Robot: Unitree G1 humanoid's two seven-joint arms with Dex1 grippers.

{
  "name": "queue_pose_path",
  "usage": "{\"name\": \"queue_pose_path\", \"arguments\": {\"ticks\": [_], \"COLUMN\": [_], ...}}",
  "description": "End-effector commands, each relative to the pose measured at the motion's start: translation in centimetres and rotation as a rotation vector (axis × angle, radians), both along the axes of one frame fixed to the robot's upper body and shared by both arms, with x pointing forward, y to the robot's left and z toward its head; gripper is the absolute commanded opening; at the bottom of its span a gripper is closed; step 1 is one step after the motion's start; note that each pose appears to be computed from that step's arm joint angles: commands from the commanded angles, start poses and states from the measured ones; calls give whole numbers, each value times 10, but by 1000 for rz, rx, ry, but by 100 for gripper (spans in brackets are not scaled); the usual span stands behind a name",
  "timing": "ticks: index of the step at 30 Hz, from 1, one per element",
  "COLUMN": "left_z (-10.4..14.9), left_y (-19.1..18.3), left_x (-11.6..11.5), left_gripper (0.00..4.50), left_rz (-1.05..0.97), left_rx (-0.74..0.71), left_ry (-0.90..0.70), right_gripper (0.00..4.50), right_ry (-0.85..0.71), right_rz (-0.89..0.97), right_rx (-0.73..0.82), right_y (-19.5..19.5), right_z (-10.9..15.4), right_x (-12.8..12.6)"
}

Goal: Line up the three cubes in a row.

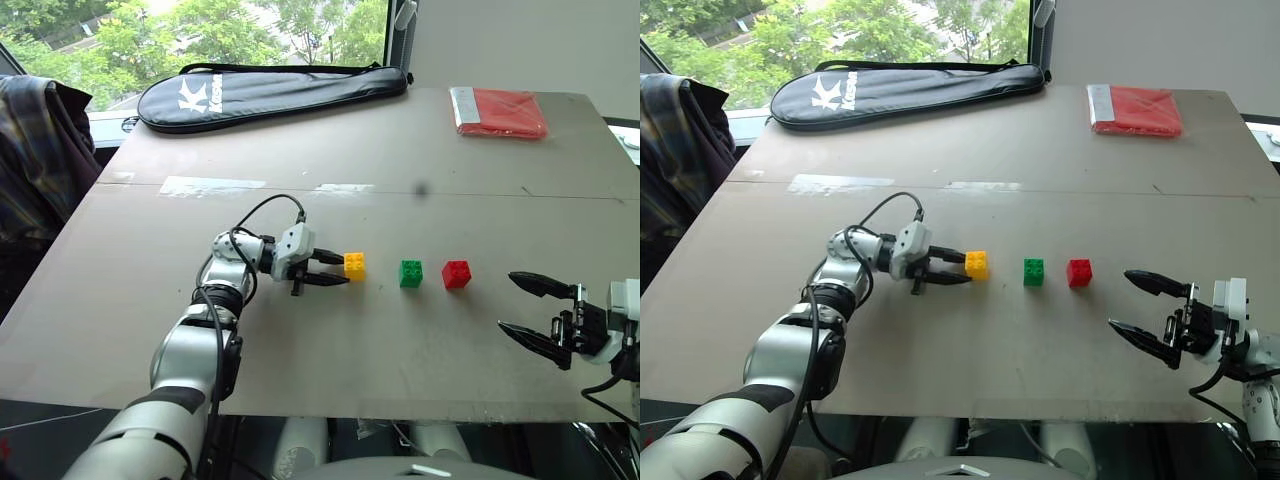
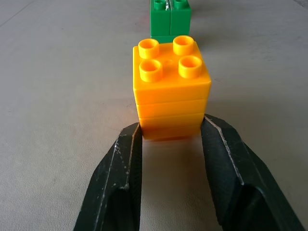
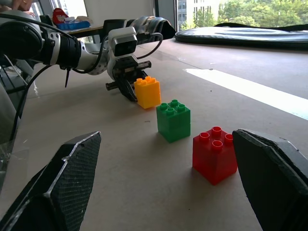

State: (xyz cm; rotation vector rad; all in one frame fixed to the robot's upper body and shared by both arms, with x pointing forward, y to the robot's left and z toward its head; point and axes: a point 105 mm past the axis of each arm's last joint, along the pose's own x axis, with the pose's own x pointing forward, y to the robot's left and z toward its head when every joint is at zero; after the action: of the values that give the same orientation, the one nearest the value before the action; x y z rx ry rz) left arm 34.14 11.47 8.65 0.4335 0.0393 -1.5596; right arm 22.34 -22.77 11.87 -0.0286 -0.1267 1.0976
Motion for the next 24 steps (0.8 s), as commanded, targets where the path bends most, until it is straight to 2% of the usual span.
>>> {"name": "queue_pose_path", "arguments": {"ticks": [1,4,5,7,9,10,18,24], "left_z": [0,-3,-4,-5,-4,-4,5,15], "left_y": [-3,-2,-2,-1,0,0,14,38], "left_x": [-2,-2,-2,-3,-3,-3,7,-2], "left_gripper": [120,120,225,306,418,445,445,445], "left_rz": [-21,-22,-21,-23,-25,-25,67,118], "left_rx": [1,24,29,40,43,42,15,-36], "left_ry": [-19,8,19,21,8,5,-65,-65], "right_gripper": [450,450,450,450,450,450,450,450], "right_ry": [-55,-58,-59,-61,-62,-62,-63,-44], "right_rz": [-12,-15,-16,-18,-19,-19,-11,-26], "right_rx": [-15,-15,-15,-14,-13,-13,-8,-12], "right_y": [-4,-4,-4,-3,-3,-3,-1,-5], "right_z": [13,13,13,13,14,14,13,7], "right_x": [-2,-1,-1,-1,0,0,4,7]}}
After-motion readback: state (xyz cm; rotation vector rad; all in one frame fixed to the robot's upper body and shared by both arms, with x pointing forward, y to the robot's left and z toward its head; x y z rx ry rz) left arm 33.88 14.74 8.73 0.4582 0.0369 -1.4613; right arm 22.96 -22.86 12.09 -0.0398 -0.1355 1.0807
